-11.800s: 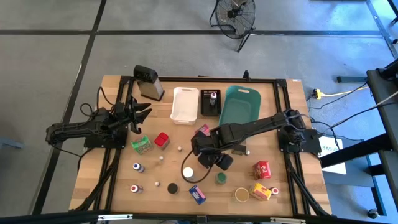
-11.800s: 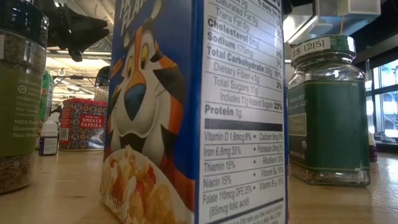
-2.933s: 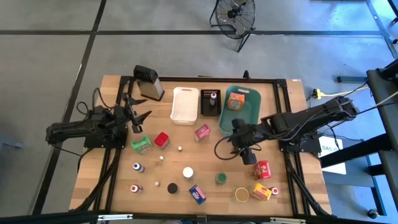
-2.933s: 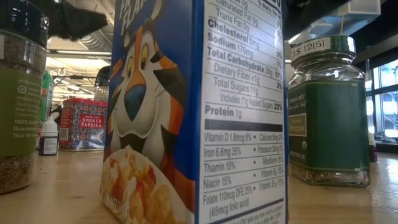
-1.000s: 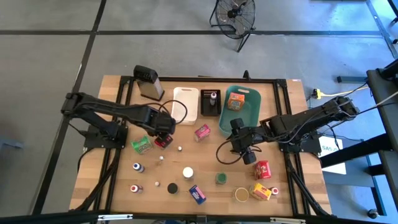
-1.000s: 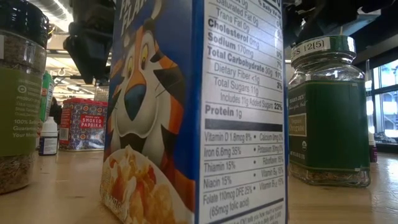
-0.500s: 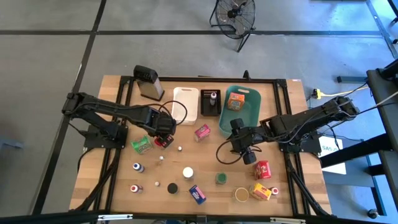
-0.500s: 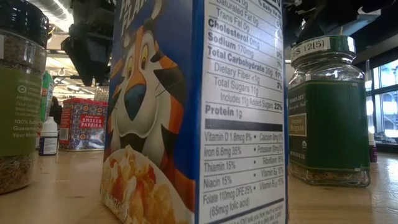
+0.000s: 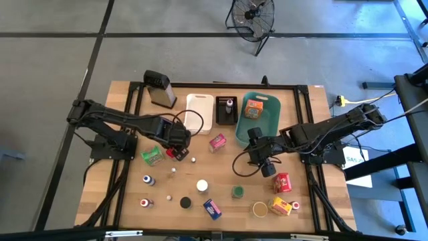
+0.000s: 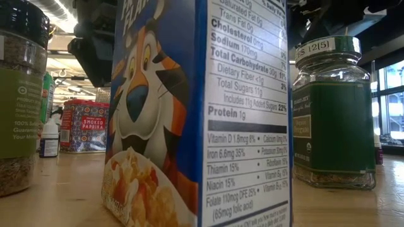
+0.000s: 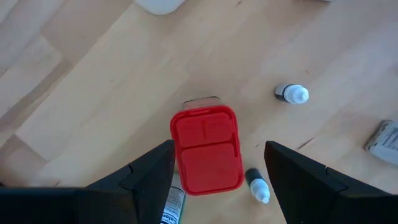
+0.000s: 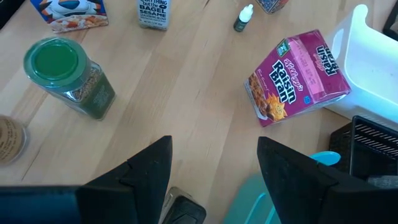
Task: Pick & Place Kitchen Items
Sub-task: Put the red spice can into the white bin
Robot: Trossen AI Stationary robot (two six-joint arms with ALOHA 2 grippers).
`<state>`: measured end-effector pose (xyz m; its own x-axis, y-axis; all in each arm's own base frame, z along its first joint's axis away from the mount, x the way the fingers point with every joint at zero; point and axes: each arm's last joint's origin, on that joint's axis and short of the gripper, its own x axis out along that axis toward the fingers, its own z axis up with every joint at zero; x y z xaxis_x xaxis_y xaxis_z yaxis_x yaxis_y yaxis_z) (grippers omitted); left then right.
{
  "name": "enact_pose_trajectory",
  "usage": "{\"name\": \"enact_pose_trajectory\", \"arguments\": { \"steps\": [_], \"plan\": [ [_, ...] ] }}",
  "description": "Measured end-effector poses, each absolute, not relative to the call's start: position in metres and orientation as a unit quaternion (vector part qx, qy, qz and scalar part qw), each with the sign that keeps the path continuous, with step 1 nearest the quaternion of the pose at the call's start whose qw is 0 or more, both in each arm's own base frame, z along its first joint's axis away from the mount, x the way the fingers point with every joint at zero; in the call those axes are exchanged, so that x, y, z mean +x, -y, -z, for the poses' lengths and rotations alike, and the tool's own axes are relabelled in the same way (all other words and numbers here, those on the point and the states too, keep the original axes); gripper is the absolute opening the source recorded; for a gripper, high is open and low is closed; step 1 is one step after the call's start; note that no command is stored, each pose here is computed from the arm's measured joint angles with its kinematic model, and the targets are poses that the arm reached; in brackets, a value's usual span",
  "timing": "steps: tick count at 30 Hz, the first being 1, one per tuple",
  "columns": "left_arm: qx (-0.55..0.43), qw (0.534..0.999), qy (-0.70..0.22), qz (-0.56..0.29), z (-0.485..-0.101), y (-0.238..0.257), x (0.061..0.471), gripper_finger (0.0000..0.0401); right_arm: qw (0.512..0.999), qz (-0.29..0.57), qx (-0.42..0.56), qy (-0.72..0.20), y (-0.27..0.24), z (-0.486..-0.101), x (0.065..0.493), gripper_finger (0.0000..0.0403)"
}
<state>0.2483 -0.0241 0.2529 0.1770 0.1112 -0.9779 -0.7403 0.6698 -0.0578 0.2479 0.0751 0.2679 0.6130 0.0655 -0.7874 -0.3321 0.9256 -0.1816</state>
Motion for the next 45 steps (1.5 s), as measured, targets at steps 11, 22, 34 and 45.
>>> {"name": "enact_pose_trajectory", "arguments": {
  "steps": [11, 22, 34, 45],
  "plan": [
    [-0.296, 0.696, -0.570, -0.322, -0.247, 0.024, 0.251, 0.0242, 0.884, -0.112, -0.157, -0.425, -0.075, -0.268, 0.248, 0.0239],
    [-0.291, 0.672, -0.599, -0.324, -0.232, 0.026, 0.258, 0.0242, 0.884, -0.113, -0.157, -0.425, -0.075, -0.268, 0.248, 0.0239],
    [-0.290, 0.666, -0.606, -0.325, -0.229, 0.026, 0.260, 0.0242, 0.884, -0.114, -0.156, -0.425, -0.075, -0.268, 0.248, 0.0239],
    [-0.286, 0.665, -0.607, -0.329, -0.227, 0.026, 0.261, 0.0243, 0.884, -0.114, -0.156, -0.426, -0.075, -0.268, 0.248, 0.0239]
  ]
}}
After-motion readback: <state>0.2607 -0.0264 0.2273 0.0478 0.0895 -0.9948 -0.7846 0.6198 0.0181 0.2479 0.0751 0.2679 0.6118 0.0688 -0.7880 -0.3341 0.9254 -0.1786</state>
